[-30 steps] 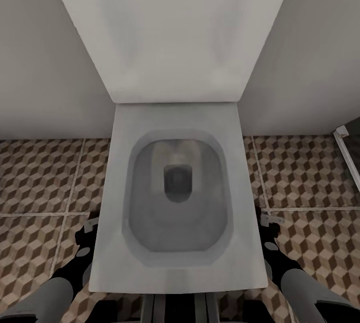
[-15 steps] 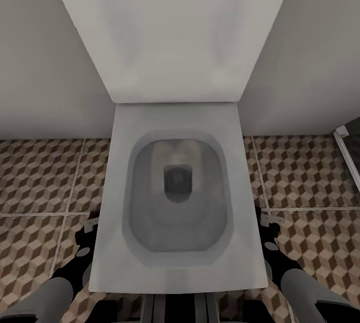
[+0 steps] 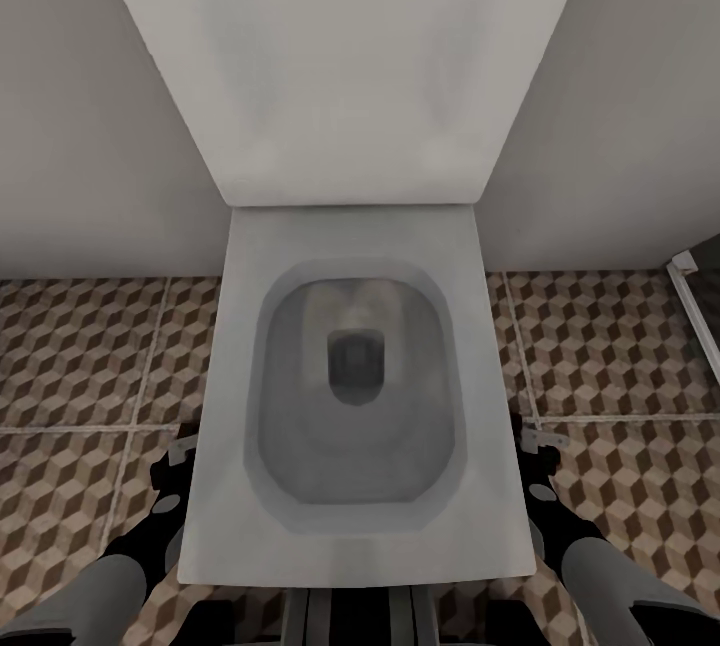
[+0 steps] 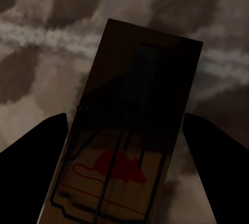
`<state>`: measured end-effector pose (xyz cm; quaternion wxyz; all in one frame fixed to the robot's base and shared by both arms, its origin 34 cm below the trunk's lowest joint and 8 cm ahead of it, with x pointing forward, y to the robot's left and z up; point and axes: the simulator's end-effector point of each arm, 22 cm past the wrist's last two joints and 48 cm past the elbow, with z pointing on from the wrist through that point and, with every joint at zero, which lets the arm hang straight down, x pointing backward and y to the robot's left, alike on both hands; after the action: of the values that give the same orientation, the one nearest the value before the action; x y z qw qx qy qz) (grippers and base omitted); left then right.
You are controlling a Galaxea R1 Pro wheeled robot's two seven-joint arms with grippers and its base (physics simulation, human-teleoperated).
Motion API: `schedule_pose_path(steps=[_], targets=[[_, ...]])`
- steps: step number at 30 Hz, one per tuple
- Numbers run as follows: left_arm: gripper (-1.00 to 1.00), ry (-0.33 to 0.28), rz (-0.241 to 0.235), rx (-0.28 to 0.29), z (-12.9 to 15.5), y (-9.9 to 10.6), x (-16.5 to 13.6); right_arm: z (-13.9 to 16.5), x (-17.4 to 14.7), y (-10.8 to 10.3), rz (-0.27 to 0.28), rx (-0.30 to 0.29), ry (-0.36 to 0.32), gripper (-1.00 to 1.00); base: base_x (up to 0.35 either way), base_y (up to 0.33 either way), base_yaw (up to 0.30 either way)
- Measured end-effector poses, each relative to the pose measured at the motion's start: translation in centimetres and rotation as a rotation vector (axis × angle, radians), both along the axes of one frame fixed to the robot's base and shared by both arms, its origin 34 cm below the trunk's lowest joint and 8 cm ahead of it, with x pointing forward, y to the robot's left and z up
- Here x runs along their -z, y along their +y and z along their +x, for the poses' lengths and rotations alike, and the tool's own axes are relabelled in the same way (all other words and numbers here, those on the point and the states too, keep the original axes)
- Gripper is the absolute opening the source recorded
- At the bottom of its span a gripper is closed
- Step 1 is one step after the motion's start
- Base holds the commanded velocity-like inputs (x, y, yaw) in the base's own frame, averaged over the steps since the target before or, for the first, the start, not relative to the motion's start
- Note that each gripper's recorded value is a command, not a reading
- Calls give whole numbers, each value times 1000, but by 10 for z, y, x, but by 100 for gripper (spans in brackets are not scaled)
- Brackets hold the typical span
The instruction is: Take the four mousetraps from the cabinet in the bathroom and place them on the bathroom floor. Make sure all four end up on the same floor surface, and ensure that at least two of them are either under or directly next to the same bathroom sink.
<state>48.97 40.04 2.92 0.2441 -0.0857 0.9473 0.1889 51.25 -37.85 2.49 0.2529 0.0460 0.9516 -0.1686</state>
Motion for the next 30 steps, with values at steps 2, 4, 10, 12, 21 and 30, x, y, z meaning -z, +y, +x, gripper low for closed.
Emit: schedule_pose_path(steps=[2,4,10,12,21,30], targets=[[-100,0,0,0,0,0,0,0,0,0,0,0,0,100,0,0,0],[-100,0,1,0,0,0,0,0,0,0,0,0,0,100,0,0,0],[-100,0,1,1,0,0,0,0,0,0,0,0,0,100,0,0,0],[-100,1,1,1,0,0,0,0,0,0,0,0,0,100,0,0,0],[100,3,0,0,-2,0,0,0,0,0,0,-1,1,100,0,0,0],[100,4,1,1,-2,0,0,0,0,0,0,-1,1,100,0,0,0]])
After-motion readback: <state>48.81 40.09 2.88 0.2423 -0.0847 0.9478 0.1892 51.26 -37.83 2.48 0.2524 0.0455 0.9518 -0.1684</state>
